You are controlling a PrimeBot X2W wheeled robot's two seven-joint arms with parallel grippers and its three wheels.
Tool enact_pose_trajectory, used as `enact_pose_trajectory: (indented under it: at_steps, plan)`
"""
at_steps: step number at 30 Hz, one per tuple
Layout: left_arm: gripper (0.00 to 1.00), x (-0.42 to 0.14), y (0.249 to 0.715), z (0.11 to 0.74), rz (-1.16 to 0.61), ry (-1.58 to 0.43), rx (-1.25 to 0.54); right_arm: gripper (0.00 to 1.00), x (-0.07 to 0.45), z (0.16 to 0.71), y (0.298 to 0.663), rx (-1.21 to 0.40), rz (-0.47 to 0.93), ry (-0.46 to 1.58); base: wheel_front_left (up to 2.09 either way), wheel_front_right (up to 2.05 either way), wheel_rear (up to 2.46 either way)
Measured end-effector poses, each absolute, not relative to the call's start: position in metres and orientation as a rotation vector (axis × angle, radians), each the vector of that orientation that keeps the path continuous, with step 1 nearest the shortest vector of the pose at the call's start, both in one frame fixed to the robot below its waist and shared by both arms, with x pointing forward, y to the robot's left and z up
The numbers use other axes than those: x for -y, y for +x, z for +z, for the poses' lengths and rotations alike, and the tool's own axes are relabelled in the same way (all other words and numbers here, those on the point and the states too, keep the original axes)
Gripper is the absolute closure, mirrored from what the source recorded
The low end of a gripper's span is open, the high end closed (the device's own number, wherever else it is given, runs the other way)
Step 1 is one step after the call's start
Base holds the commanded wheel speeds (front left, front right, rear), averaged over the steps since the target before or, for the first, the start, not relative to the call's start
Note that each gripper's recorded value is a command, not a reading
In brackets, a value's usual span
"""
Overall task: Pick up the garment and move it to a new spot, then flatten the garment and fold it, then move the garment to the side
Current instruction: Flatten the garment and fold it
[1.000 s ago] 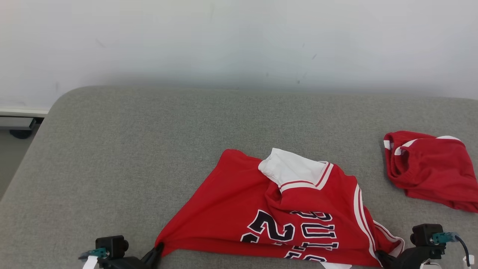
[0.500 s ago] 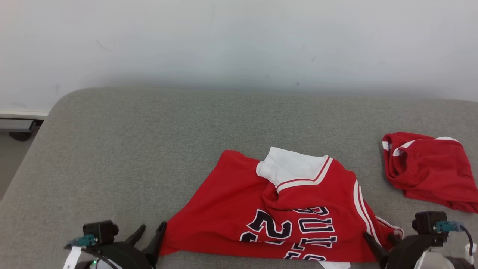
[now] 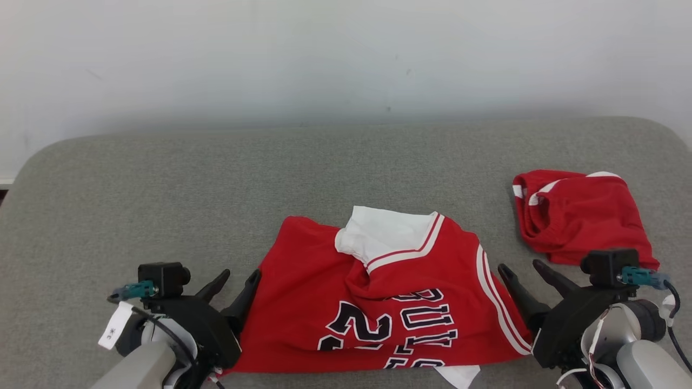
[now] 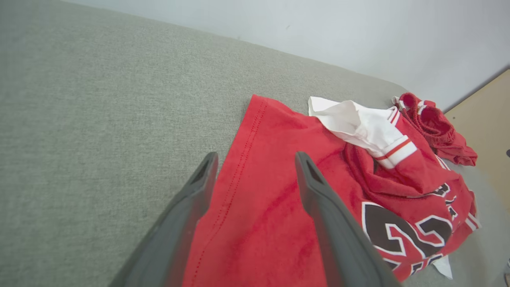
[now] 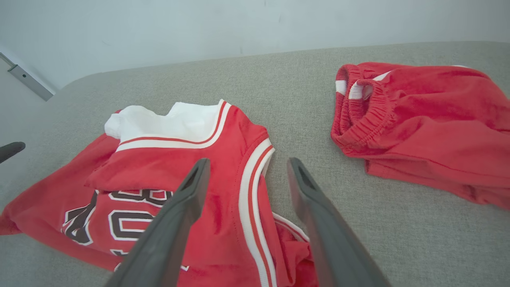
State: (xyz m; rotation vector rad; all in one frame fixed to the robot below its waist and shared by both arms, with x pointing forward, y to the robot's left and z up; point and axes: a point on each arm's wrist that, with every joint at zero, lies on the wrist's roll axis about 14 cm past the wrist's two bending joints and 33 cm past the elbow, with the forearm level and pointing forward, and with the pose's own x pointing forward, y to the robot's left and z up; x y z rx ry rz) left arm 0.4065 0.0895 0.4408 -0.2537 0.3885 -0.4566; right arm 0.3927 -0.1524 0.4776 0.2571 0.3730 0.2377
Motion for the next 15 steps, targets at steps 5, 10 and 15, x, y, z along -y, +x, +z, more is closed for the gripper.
enact_pose_trajectory:
  at_steps: [5,10,15]
  plan:
    - [0.00,-0.082,0.415,0.425,-0.482,-0.209,-0.469,0.00,0.147,0.486,0.397,-0.343,0.250,0.253,0.00,0.00,0.00]
    - [0.00,-0.072,0.420,0.408,-0.504,-0.192,-0.551,0.00,0.149,0.485,0.401,-0.344,0.242,0.239,0.00,0.00,0.00]
    - [0.00,-0.068,0.415,0.384,-0.515,-0.147,-0.647,0.00,0.153,0.483,0.405,-0.345,0.230,0.235,0.00,0.00,0.00]
